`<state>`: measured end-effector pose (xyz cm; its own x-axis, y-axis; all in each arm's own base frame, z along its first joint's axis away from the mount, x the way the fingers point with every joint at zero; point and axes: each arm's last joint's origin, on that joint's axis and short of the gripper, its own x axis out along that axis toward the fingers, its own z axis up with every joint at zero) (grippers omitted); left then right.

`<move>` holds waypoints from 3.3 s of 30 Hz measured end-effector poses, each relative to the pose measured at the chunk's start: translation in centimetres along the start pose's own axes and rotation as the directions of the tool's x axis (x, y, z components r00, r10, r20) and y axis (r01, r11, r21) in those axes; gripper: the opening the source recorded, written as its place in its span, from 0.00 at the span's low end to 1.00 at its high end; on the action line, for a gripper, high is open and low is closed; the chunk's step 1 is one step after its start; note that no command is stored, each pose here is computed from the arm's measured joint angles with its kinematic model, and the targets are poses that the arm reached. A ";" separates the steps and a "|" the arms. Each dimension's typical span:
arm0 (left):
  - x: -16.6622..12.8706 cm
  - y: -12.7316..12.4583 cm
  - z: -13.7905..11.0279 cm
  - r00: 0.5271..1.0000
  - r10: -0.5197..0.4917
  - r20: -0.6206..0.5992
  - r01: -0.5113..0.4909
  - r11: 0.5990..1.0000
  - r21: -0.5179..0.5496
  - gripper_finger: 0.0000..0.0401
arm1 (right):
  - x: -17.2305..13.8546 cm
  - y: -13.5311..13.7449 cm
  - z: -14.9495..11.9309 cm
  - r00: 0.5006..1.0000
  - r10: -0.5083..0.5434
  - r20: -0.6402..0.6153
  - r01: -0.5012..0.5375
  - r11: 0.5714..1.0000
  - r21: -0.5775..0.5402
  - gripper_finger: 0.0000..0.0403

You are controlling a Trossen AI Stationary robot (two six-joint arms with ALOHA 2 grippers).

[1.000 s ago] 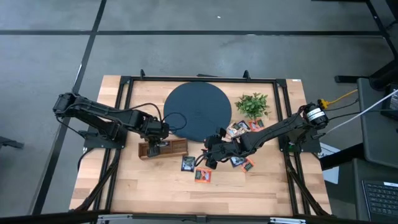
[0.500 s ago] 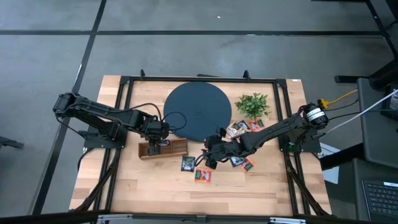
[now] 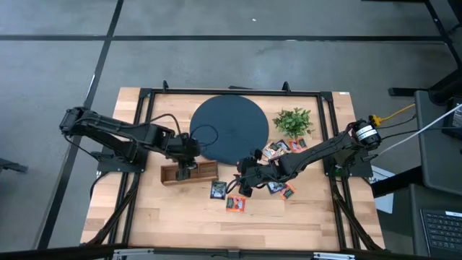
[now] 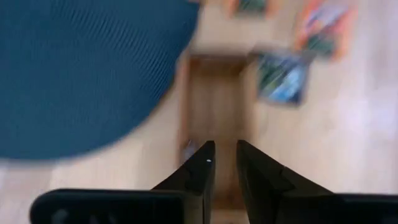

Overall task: Pick & Place Tea
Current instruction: Put the blue tea bag into the middle section of the wooden organizer

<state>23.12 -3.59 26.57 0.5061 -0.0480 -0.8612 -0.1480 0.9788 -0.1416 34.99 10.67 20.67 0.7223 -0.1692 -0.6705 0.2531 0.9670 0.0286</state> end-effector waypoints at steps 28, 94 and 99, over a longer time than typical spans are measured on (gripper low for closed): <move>8.5 -9.7 -3.4 0.994 -0.021 -0.104 0.052 0.952 0.301 0.09 | 2.4 1.5 -1.4 0.969 0.227 -0.102 -0.231 0.972 -0.036 0.02; 16.9 -10.6 -3.9 0.994 0.111 0.023 -0.105 0.828 0.551 0.01 | 7.9 0.4 -3.3 0.963 0.238 -0.123 -0.157 0.873 0.461 0.54; 17.0 -10.5 -3.3 0.992 0.101 0.072 -0.124 0.844 0.523 0.01 | 7.9 0.4 -3.3 0.964 0.237 -0.123 -0.156 0.873 0.462 0.55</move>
<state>30.52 -15.33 11.81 0.5484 0.0657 -0.8336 0.2564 0.9357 0.2424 38.68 10.33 12.98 0.6772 0.0899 -0.7303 0.4057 0.7824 0.4724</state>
